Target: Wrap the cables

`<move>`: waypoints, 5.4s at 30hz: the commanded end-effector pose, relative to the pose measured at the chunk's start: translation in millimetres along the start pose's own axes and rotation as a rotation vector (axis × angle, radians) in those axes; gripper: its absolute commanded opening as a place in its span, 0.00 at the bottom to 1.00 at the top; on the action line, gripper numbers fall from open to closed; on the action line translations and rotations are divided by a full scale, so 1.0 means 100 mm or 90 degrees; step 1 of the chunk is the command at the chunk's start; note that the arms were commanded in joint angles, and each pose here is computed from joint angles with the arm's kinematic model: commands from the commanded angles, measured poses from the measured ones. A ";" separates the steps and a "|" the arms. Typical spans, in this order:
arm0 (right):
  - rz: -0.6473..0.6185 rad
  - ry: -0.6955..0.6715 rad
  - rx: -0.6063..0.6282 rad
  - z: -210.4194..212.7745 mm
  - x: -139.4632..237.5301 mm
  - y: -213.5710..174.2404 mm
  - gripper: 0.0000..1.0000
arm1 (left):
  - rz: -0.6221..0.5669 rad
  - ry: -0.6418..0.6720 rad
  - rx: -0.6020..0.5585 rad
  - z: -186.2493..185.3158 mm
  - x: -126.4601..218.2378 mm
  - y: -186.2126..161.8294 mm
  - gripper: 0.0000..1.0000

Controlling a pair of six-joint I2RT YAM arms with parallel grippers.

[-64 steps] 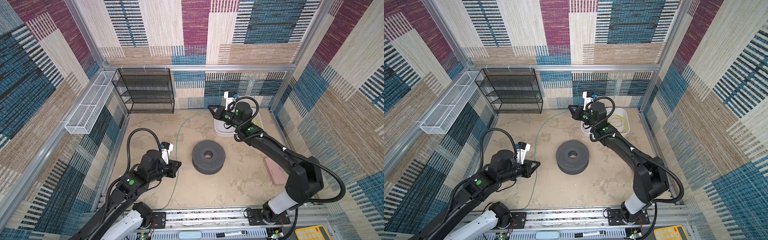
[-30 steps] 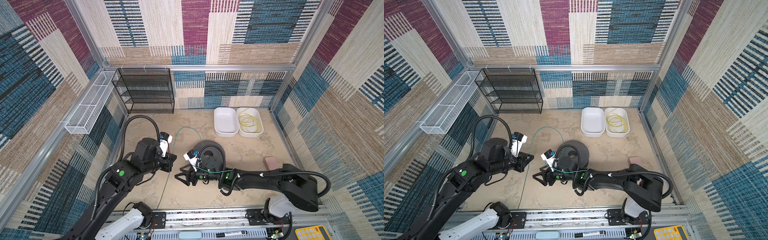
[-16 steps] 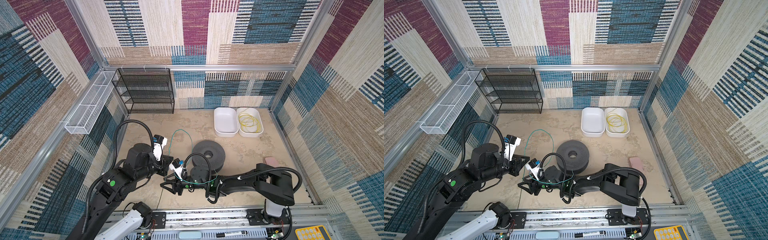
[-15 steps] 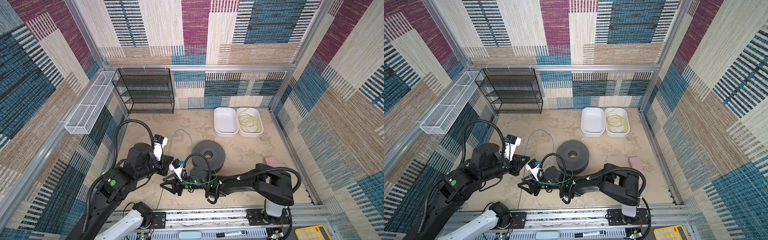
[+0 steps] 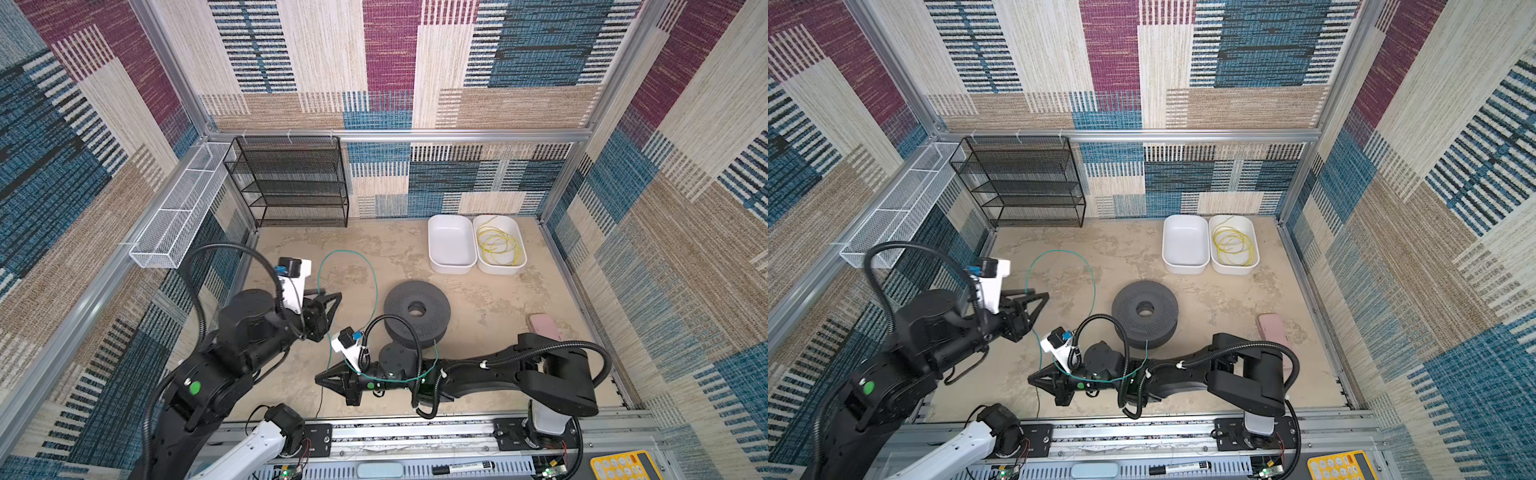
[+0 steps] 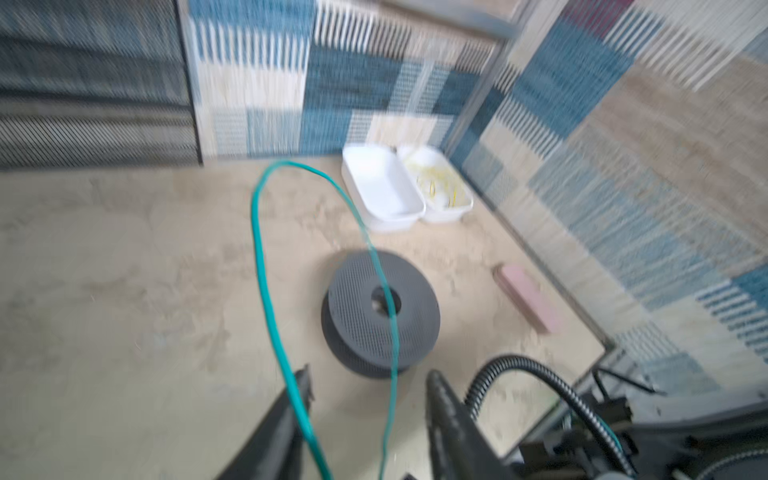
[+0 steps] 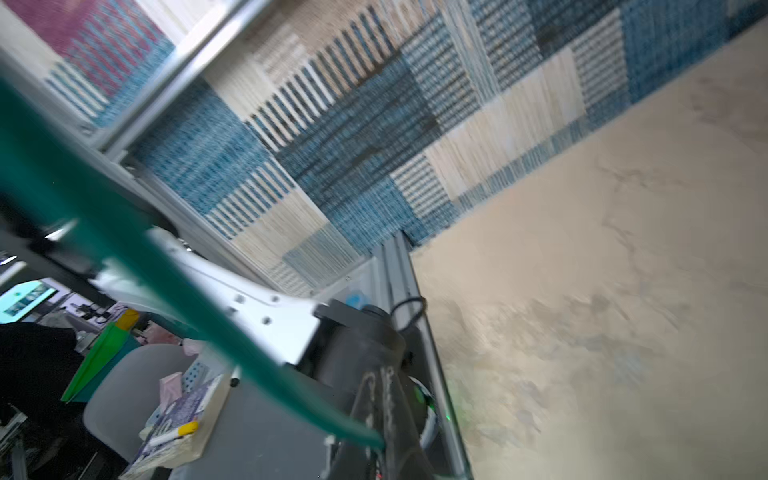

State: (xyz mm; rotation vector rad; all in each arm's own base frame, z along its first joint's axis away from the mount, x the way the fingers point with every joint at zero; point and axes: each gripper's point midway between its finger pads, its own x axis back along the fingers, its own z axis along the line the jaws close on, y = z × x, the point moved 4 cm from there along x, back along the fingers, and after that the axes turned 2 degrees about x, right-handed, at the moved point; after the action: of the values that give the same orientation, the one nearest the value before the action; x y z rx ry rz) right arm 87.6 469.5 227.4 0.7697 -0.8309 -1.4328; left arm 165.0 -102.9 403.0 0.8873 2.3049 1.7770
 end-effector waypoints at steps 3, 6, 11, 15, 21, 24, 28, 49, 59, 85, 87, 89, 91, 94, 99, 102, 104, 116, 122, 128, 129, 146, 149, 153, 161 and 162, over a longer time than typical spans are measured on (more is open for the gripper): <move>-0.119 0.009 0.031 0.17 0.15 0.45 0.00 | -0.072 0.110 -0.036 0.20 0.18 0.25 0.80; -0.132 -0.021 0.055 0.15 0.18 0.55 0.00 | -0.080 0.136 -0.044 0.24 0.24 0.30 0.80; -0.115 -0.065 0.067 -0.03 0.24 0.63 0.00 | -0.094 0.165 -0.056 0.28 0.27 0.36 0.81; -0.094 -0.150 0.087 -0.40 0.49 0.69 0.00 | -0.084 0.199 -0.077 0.33 0.20 0.38 0.81; -0.097 -0.210 0.105 -0.67 1.03 1.02 0.00 | -0.058 0.211 -0.101 0.35 0.03 0.33 0.81; -0.091 -0.220 0.110 -0.68 1.25 1.20 0.00 | -0.036 0.194 -0.111 0.33 -0.08 0.27 0.79; -0.086 -0.233 0.102 -0.66 1.58 1.40 0.00 | 0.058 0.091 -0.136 0.14 -0.41 0.02 0.70; -0.068 -0.231 0.012 -0.63 2.42 1.80 0.00 | 0.259 -0.269 -0.287 -0.78 -1.38 -1.09 0.55; -0.089 -0.244 0.018 -0.61 2.52 1.86 0.00 | 0.242 -0.253 -0.277 -0.71 -1.55 -1.36 0.42; -0.108 -0.257 0.017 -0.64 2.58 1.90 0.00 | 0.270 -0.178 -0.317 -0.44 -1.54 -1.62 0.27; -0.108 -0.255 0.017 -0.64 2.58 1.91 0.00 | 0.272 -0.176 -0.315 -0.42 -1.54 -1.64 0.26; -0.108 -0.259 0.020 -0.65 2.59 1.92 0.00 | 0.275 -0.172 -0.315 -0.41 -1.53 -1.65 0.27; -0.111 -0.266 0.021 -0.67 2.60 1.93 0.00 | 0.280 -0.167 -0.316 -0.39 -1.53 -1.66 0.25; -0.109 -0.267 0.022 -0.68 2.60 1.93 0.00 | 0.279 -0.162 -0.314 -0.38 -1.51 -1.66 0.20; -0.112 -0.266 0.014 -0.70 2.62 1.92 0.00 | 0.279 -0.169 -0.312 -0.39 -1.48 -1.65 0.00; -0.114 -0.272 0.008 -0.72 2.63 1.90 0.00 | 0.270 -0.179 -0.309 -0.43 -1.49 -1.62 0.00; -0.118 -0.278 0.004 -0.73 2.64 1.89 0.00 | 0.264 -0.191 -0.306 -0.47 -1.49 -1.58 0.00; -0.173 -0.343 -0.091 -0.84 2.82 1.63 0.62 | 0.192 -0.302 -0.221 -0.97 -1.77 -1.16 0.00; -0.173 -0.284 -0.155 -0.91 2.75 1.36 0.55 | 0.193 -0.330 -0.216 -1.14 -1.98 -1.10 0.00; -0.181 -0.243 -0.181 -0.94 2.68 1.27 0.52 | 0.198 -0.342 -0.227 -1.22 -2.07 -1.09 0.00; -0.179 -0.242 -0.179 -0.93 2.66 1.28 0.52 | 0.201 -0.342 -0.230 -1.23 -2.07 -1.10 0.00; -0.178 -0.265 -0.192 -1.15 2.55 1.28 0.11 | 0.194 -0.346 -0.232 -1.26 -2.10 -1.10 0.00; -0.183 -0.260 -0.191 -1.14 2.55 1.28 0.04 | 0.197 -0.345 -0.234 -1.26 -2.11 -1.11 0.00; -0.192 -0.274 -0.188 -1.14 2.58 1.31 0.00 | 0.199 -0.330 -0.236 -1.23 -2.12 -1.12 0.00; -0.200 -0.271 -0.182 -1.12 2.58 1.37 0.00 | 0.179 -0.314 -0.240 -1.17 -2.03 -1.10 0.08; -0.201 -0.269 -0.182 -1.11 2.57 1.37 0.00 | 0.175 -0.313 -0.239 -1.16 -2.02 -1.09 0.04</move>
State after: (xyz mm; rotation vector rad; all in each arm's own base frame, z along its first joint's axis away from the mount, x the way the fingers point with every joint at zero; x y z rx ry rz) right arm 243.7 208.9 280.2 0.3340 -0.8180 -1.9682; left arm 240.8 -321.0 281.1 1.4640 1.5356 1.7451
